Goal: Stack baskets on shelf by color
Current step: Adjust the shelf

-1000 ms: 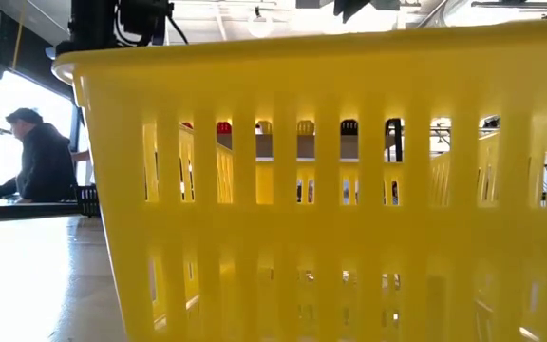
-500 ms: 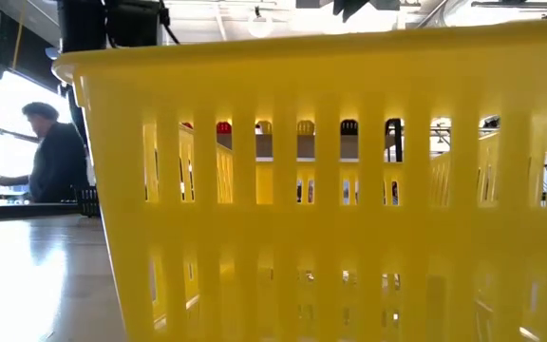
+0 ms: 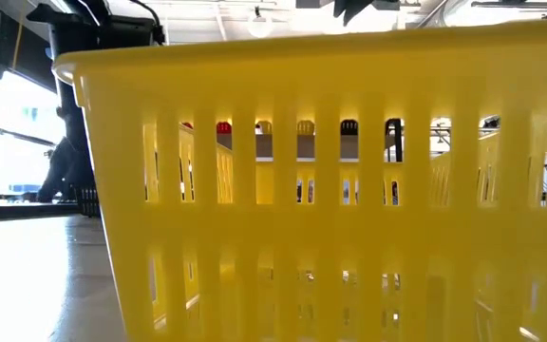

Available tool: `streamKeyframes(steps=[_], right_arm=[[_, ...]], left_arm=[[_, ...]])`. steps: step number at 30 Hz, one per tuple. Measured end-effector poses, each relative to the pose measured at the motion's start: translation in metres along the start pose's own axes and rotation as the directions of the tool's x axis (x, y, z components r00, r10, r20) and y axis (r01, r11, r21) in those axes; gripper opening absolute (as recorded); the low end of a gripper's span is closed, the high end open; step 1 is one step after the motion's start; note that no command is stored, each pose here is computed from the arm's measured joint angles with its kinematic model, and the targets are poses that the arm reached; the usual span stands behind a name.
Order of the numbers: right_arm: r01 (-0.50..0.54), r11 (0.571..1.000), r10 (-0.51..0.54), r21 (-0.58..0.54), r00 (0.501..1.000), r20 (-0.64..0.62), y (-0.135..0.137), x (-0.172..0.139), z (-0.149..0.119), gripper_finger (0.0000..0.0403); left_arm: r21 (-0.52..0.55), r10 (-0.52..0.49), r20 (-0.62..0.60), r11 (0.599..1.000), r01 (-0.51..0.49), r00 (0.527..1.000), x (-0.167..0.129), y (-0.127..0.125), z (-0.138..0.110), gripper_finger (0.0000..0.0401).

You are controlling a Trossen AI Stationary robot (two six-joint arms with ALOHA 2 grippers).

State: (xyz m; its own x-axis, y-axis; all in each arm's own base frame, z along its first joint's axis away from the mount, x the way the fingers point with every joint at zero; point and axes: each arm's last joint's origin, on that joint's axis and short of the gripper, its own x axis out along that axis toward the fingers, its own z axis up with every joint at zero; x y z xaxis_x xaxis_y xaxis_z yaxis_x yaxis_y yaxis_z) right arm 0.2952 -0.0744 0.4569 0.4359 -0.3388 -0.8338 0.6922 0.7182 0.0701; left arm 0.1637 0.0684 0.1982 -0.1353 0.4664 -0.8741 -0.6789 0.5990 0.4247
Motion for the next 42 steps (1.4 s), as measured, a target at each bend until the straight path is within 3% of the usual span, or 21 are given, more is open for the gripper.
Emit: streamKeyframes(steps=[16, 23, 33, 38, 42], right_arm=[[0.0, 1.0, 0.0, -0.001, 1.0, 0.0, 0.0, 0.0, 0.0, 0.0099], [0.001, 1.0, -0.001, 0.0, 1.0, 0.0, 0.0, 0.0, 0.0, 0.0099], [0.001, 1.0, -0.001, -0.008, 1.0, 0.001, 0.0, 0.0, 0.0, 0.0099], [0.018, 0.999, -0.018, -0.051, 1.0, 0.009, 0.0, 0.0, 0.0, 0.0099], [0.019, 0.997, -0.018, -0.073, 1.0, 0.01, 0.0, 0.0, 0.0, 0.0099]], left_arm=[[0.107, -0.053, 0.025, 0.993, 0.05, 0.998, -0.014, -0.013, -0.004, 0.0177], [-0.003, 0.04, 0.052, 0.999, -0.039, 0.998, -0.039, 0.007, 0.011, 0.0177], [-0.092, 0.07, 0.052, 0.994, -0.065, 0.996, -0.07, 0.045, 0.028, 0.0177], [-0.214, 0.05, 0.101, 0.976, -0.028, 0.994, -0.083, 0.07, 0.026, 0.0177], [-0.332, -0.036, 0.126, 0.94, 0.077, 0.991, -0.085, 0.084, 0.024, 0.0177]])
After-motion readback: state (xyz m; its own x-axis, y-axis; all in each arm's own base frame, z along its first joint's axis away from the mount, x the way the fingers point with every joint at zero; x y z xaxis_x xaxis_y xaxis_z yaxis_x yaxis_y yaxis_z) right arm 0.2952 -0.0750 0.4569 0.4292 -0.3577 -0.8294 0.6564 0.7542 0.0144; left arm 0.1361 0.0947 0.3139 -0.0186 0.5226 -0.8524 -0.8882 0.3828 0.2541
